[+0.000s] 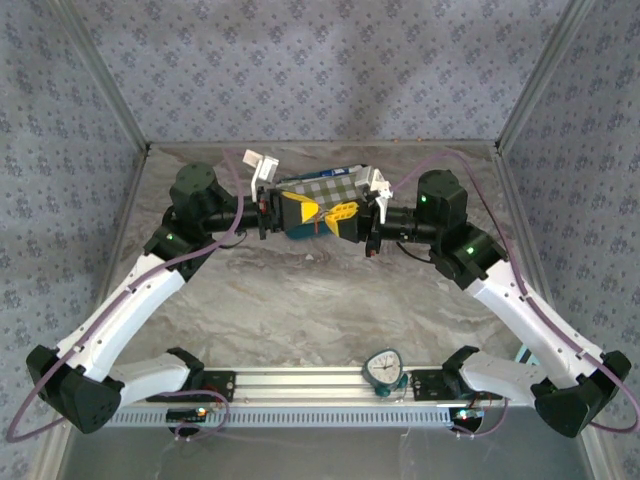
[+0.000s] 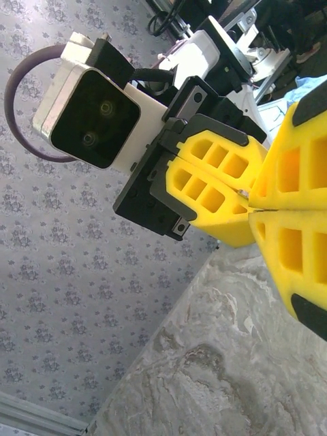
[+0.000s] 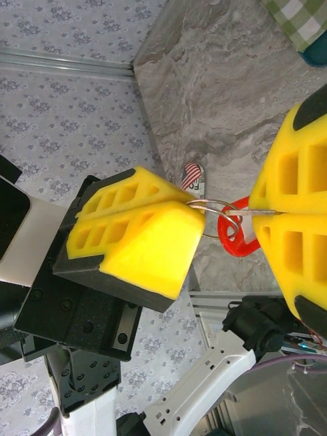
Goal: Remove the keys from the keyring
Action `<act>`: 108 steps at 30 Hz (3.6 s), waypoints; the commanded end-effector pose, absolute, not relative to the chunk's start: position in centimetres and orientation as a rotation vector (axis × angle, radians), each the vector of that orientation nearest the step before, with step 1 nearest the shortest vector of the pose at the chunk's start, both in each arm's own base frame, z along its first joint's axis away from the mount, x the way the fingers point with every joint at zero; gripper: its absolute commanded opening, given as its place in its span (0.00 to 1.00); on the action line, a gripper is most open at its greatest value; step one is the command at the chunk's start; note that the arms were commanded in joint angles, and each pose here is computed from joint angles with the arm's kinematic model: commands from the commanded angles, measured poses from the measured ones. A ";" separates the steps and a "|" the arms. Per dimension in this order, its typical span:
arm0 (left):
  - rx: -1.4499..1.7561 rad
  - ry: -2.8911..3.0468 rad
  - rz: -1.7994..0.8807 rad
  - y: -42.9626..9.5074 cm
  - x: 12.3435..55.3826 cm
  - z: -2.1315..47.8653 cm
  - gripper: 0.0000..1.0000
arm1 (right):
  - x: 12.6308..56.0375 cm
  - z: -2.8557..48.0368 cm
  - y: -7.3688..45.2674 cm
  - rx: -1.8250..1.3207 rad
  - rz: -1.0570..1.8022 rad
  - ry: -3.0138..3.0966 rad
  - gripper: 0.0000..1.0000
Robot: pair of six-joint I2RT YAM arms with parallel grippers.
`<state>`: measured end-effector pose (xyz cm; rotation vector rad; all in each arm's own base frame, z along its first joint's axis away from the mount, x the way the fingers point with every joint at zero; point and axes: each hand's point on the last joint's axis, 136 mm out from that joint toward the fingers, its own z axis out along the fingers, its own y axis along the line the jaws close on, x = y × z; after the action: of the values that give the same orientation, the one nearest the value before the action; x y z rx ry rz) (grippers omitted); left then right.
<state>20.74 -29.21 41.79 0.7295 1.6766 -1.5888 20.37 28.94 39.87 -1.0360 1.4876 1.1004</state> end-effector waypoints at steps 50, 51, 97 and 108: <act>0.869 1.657 -1.535 -30.2 19.3 42.2 0.13 | 20.1 40.5 28.4 -1.073 1.203 1.580 0.00; 0.870 1.653 -1.533 -30.2 19.3 42.3 0.10 | 20.2 40.5 28.3 -1.074 1.199 1.579 0.00; 0.549 1.817 -1.289 -26.4 24.2 37.2 0.00 | 19.0 33.6 27.7 -1.066 0.840 1.596 0.00; 0.321 2.147 -0.897 -22.5 27.7 23.8 0.00 | 22.2 28.2 24.5 -0.804 0.836 1.786 0.00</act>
<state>26.48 -24.22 26.76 0.3882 2.0890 -1.0506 21.34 25.15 28.18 -0.9118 1.7736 0.8194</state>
